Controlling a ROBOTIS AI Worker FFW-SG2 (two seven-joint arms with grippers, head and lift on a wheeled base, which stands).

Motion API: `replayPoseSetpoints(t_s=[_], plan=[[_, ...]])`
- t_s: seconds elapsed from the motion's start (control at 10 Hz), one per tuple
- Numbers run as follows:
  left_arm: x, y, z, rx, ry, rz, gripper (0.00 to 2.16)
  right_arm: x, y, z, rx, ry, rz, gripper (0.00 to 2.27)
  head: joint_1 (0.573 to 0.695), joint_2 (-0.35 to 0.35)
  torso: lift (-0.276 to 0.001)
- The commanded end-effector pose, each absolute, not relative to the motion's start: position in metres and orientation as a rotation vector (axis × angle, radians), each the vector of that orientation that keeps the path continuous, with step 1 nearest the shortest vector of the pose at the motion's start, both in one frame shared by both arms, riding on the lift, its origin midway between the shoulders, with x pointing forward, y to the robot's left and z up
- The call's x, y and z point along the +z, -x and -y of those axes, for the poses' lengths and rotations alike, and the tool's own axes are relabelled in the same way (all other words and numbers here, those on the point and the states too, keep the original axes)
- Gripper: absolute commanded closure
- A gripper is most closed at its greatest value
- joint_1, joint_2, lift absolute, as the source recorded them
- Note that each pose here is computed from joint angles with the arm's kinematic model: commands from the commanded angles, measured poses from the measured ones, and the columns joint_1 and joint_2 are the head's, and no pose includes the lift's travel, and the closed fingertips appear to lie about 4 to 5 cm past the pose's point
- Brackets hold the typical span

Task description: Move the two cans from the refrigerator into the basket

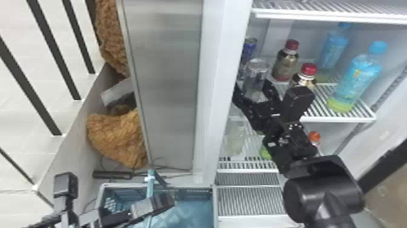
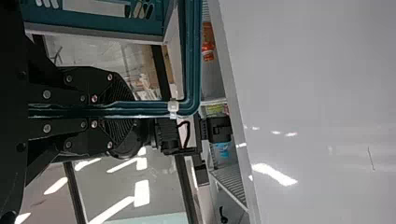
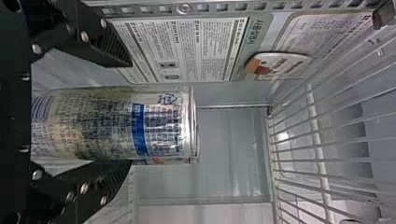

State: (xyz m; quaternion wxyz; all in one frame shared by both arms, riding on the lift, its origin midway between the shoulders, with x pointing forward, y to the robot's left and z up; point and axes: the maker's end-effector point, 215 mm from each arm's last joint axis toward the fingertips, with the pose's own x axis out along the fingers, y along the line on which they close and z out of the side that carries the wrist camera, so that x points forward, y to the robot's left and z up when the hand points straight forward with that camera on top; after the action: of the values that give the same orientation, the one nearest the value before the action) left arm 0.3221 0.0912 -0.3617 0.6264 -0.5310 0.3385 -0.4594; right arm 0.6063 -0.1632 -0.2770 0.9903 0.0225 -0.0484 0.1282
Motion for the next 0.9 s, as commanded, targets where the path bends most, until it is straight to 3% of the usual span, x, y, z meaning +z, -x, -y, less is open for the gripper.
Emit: replayPoseSetpoints(t_s=[0.0, 0.1, 0.5, 0.8], plan=[[-0.362, -0.322, -0.091, -1.054, 1.218, -0.777, 1.19, -0.283, -0.605, 0.164, 0.255, -0.068, 0.080, 1.10, 0.695, -0.086, -0.031], [-0.362, -0.321, -0.091, -1.053, 1.221, -0.777, 1.19, -0.282, -0.601, 0.170, 0.237, -0.055, 0.086, 1.28, 0.695, -0.087, -0.031], [-0.362, -0.321, -0.091, -1.051, 1.225, -0.774, 1.19, -0.265, -0.579, 0.176, 0.216, -0.030, 0.122, 1.29, 0.695, -0.098, -0.031], [-0.361, -0.323, -0.091, -1.053, 1.225, -0.768, 1.19, -0.240, -0.521, 0.176, 0.232, -0.041, 0.125, 1.29, 0.695, -0.109, -0.031]])
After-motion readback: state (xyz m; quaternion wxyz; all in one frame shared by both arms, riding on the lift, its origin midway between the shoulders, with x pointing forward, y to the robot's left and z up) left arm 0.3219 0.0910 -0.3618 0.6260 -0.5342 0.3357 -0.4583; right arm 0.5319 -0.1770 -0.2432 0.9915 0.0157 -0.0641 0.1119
